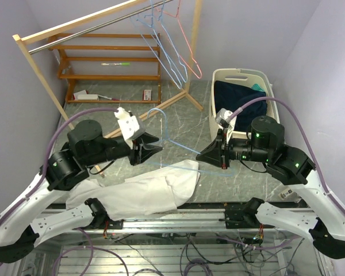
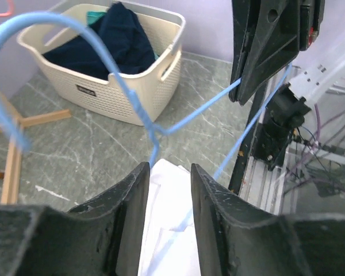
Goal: Remove the t-shirt from the hanger
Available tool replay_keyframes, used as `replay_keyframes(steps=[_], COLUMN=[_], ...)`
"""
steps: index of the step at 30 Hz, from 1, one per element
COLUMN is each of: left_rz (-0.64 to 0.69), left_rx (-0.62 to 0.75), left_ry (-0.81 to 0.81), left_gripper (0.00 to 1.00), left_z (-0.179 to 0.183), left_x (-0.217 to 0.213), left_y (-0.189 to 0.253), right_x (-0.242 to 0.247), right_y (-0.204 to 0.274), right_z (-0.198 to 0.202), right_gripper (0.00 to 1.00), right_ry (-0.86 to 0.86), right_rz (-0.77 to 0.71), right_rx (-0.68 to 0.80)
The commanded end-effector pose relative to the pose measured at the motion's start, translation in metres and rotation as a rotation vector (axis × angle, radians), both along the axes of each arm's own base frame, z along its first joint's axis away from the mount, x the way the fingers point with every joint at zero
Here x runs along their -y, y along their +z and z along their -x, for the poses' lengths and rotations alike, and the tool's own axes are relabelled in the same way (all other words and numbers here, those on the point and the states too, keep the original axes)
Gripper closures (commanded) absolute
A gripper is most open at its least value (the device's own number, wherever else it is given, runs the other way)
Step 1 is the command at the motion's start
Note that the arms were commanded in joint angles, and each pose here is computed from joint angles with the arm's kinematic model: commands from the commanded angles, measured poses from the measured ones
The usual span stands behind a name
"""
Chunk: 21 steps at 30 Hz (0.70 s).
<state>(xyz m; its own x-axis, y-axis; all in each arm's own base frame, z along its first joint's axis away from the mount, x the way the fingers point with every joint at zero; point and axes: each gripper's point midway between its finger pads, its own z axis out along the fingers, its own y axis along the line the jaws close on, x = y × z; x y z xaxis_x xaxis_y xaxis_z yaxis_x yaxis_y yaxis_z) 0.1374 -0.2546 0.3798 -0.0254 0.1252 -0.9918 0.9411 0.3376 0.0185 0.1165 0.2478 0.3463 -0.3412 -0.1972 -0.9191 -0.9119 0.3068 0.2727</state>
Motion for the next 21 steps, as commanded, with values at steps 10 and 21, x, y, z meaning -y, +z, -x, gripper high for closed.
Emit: replay_keyframes(steps=[10,21], left_rz=[0.208,0.376], left_rx=[0.0,-0.05], left_ry=[0.539,0.716], left_gripper=[0.5,0.53], left_z=[-0.007,0.01], left_x=[-0.127,-0.19], left_y=[-0.01,-0.04], right_x=[-0.005,-0.072], right_y=[0.036,0.131], right_z=[-0.055,-0.158], right_gripper=[1.0,1.0], right_ry=[-0.239,-0.402], right_rz=[-0.055,-0.286], right_rx=[0.066,0.244])
